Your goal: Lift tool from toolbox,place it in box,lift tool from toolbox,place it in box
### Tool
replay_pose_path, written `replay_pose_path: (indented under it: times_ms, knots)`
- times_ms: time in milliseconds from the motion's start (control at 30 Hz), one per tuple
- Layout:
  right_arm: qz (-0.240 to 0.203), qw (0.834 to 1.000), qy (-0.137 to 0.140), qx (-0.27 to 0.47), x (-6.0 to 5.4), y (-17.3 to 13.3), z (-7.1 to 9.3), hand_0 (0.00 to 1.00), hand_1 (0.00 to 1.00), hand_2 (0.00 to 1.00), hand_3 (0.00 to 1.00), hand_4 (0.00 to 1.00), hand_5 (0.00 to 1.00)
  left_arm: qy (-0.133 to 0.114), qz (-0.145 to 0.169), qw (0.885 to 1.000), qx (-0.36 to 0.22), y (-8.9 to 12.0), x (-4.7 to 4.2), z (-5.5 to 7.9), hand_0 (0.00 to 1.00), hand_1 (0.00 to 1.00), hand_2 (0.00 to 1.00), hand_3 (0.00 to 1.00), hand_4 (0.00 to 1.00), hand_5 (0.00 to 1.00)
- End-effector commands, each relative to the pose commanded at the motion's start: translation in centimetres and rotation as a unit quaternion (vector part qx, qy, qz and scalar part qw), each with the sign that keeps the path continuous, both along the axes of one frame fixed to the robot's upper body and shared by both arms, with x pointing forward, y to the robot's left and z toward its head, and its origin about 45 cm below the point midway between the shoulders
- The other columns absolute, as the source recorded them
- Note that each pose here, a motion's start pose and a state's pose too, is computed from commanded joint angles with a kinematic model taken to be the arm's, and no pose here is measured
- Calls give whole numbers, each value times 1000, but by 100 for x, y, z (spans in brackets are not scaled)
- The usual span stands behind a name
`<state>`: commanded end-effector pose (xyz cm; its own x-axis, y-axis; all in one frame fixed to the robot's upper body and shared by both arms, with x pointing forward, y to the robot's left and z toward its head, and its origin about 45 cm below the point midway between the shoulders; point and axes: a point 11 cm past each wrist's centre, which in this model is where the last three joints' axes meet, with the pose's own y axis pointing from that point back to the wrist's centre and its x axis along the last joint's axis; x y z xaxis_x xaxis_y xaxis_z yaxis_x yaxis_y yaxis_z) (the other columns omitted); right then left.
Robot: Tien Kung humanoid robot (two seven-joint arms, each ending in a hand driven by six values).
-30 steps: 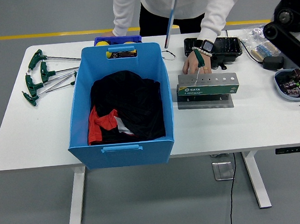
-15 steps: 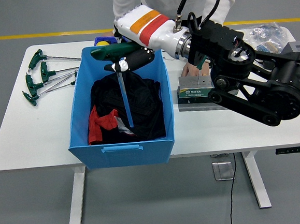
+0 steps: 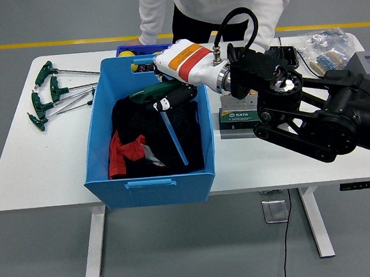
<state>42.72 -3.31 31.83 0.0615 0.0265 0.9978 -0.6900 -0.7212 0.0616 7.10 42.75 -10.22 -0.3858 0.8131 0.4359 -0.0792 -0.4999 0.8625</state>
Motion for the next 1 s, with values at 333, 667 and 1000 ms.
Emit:
replay_pose_path:
  times_ms: [333, 667, 1000]
  knots:
    - [-6, 998, -22, 52, 77, -24, 144, 390, 406, 543, 589, 935, 696, 0, -1, 1000, 2, 2, 14, 4, 654, 620, 675, 705, 899, 814]
    - [-13, 999, -13, 50, 93, -79, 91, 450, 457, 571, 625, 942, 688, 1, -2, 1000, 3, -1, 16, 4, 654, 617, 673, 702, 896, 808]
    - [-30, 999, -11, 38, 166, -220, 27, 471, 461, 570, 625, 976, 708, 2, -4, 1000, 3, 1, 10, 4, 653, 615, 672, 702, 889, 803]
